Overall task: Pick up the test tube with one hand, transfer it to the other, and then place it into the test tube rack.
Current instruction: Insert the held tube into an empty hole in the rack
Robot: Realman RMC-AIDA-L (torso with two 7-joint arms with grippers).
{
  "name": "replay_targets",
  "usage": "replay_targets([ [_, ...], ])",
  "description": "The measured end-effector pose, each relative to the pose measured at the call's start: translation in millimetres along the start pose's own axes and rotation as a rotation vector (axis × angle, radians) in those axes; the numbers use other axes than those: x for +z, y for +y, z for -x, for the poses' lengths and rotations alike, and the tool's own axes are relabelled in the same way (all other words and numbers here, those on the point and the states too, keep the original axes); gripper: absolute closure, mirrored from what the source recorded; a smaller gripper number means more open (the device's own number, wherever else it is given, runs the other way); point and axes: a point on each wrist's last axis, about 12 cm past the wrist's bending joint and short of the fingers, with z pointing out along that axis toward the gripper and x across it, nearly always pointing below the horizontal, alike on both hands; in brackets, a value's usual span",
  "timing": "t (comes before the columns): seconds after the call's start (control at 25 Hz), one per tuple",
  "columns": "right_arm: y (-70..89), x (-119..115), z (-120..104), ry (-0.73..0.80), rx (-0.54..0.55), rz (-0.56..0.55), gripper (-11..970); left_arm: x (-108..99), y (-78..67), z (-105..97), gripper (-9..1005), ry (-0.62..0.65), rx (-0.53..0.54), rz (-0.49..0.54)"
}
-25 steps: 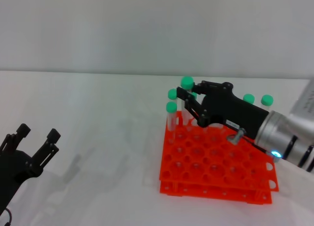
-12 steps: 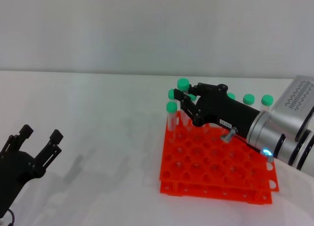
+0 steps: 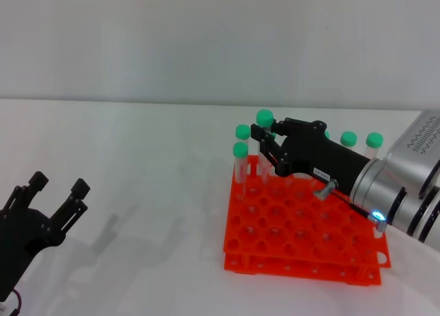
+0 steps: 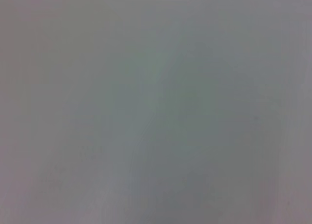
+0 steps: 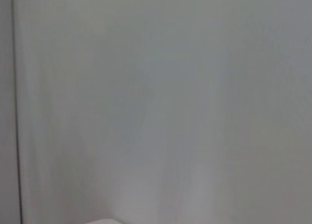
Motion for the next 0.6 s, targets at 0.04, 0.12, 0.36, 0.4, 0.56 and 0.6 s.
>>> replay_targets([
  [0.04,0.2,0.1,-0.7,0.001,0.007,-0.004,768,0.1,0.2,0.1,135,0.000,0.001,-0.001],
  [0.12,0.0,0.7,-2.2,0.008,0.021,-0.014,768,0.1,0.2,0.2,135,0.000,0.001,-0.001],
  [0.36,1.1,-0.7,-4.1,0.011,0.030,-0.021,768,0.6,1.1,0.9,135,-0.002,0.003,0.001],
  [0.4,1.5,-0.4,-4.2,0.012,0.027,-0.020,768,0.9,1.2,1.1,135,-0.003,0.004,0.000],
  [0.56,3.7,2.7,-4.5,0.014,0.018,-0.020,767,1.8,1.6,1.6,135,-0.003,0.006,-0.003],
  [0.6,4.0,2.7,-4.9,0.013,0.014,-0.024,767,1.8,1.7,1.7,135,-0.003,0.006,-0.002],
])
